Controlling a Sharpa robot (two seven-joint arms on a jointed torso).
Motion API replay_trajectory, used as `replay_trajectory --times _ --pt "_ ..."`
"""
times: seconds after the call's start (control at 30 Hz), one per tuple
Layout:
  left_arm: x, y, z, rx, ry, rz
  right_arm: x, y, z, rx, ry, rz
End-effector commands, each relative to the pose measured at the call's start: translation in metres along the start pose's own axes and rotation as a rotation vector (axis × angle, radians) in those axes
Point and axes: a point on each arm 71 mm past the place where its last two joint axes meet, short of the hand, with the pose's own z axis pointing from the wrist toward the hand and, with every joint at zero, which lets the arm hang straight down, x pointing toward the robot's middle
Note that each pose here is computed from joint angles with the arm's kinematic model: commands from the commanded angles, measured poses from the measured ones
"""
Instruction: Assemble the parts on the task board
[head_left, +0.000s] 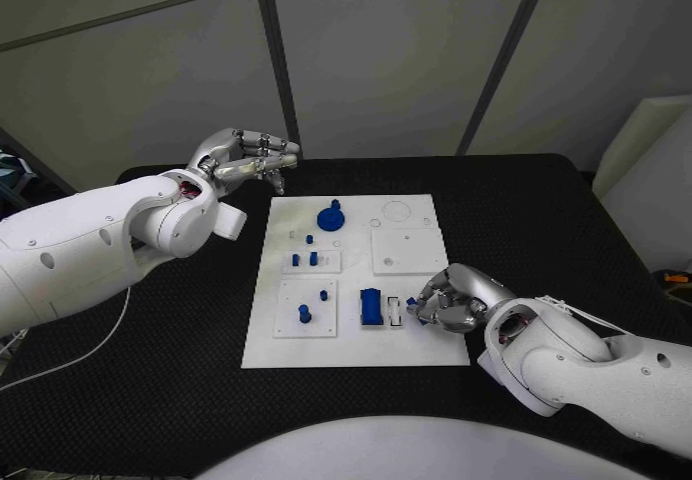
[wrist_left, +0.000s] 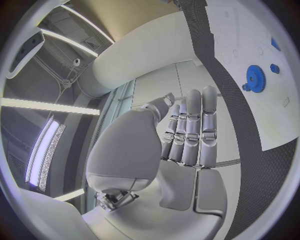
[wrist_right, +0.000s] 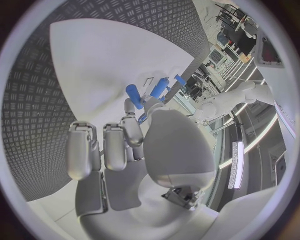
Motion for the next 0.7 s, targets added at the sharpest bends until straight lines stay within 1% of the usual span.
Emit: replay_trajectory --times 0.03,0.17,0.27,0.4,0.7 --pt "0.0019 -0.0012 0.0007 0.004 0.012 -0.005 0.004 0.003 0.003 0.013 0.040 0.046" --pt "0.0024 -0.0012 0.0010 0.005 0.013 -0.006 0.011 0.008 0.008 0.015 0.085 0.044" --pt "0.0027 -0.0014 0.0009 0.005 0.014 -0.006 0.014 0.010 0.011 0.018 0.105 0.043" --pt "0.0025 -0.0014 0.0009 0.005 0.014 -0.006 0.016 0.011 0.013 0.020 0.110 0.048" --pt "0.0031 -0.0015 0.0012 0.005 0.016 -0.007 0.017 0.013 0.017 0.023 0.103 0.055"
